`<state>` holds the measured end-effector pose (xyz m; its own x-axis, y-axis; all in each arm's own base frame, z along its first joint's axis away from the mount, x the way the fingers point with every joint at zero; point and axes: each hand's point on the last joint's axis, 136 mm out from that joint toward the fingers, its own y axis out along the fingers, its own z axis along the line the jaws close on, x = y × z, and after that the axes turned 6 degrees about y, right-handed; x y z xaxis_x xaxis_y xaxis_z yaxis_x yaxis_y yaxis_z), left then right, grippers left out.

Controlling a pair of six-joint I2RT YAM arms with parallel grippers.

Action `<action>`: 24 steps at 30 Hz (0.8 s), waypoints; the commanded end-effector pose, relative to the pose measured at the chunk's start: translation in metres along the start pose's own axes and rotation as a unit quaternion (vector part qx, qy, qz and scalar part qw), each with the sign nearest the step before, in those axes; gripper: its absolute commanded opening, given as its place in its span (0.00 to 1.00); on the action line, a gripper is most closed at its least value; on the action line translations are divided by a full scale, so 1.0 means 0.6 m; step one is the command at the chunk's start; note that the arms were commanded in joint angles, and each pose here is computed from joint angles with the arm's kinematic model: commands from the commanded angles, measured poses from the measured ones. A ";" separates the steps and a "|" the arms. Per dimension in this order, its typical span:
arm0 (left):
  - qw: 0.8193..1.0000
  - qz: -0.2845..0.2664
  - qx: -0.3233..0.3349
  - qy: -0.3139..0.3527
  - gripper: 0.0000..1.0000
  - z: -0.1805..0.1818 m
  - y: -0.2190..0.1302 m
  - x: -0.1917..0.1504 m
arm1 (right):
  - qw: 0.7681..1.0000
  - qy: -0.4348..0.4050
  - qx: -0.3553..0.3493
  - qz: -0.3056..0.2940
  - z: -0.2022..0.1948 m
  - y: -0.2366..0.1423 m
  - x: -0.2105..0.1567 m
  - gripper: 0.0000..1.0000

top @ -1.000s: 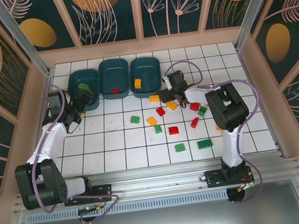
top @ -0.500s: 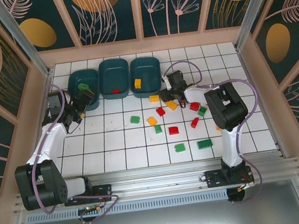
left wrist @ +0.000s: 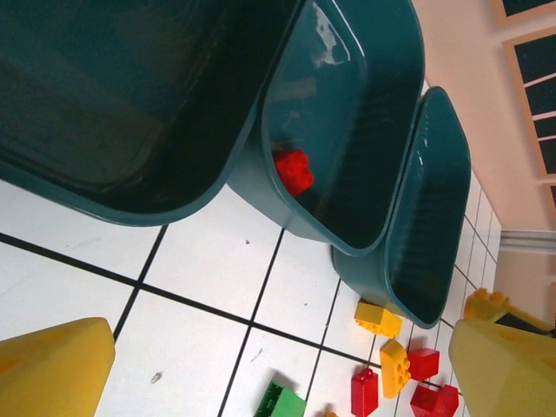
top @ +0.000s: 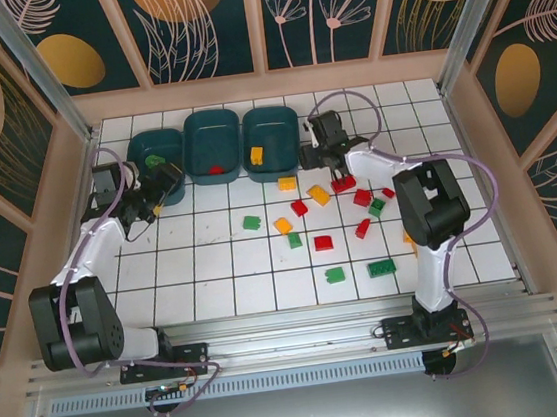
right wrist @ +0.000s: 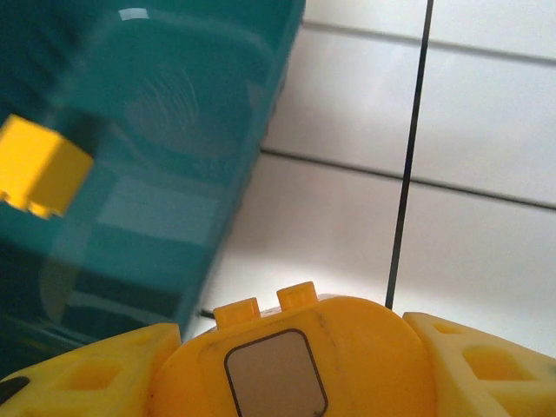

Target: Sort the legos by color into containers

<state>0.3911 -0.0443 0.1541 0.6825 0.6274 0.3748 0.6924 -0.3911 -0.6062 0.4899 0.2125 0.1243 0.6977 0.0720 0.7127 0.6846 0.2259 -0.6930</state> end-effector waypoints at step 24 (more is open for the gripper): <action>0.989 -0.065 -0.098 0.092 0.98 -0.074 -0.135 -0.053 | 0.999 -0.020 0.015 -0.040 0.136 0.028 0.099 0.77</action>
<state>0.3308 -0.0598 0.2034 0.6213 0.5796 0.5273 0.7832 -0.4388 -0.4405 0.5180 0.3014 0.1093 0.7030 0.1436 0.6965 0.6530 0.2577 -0.7122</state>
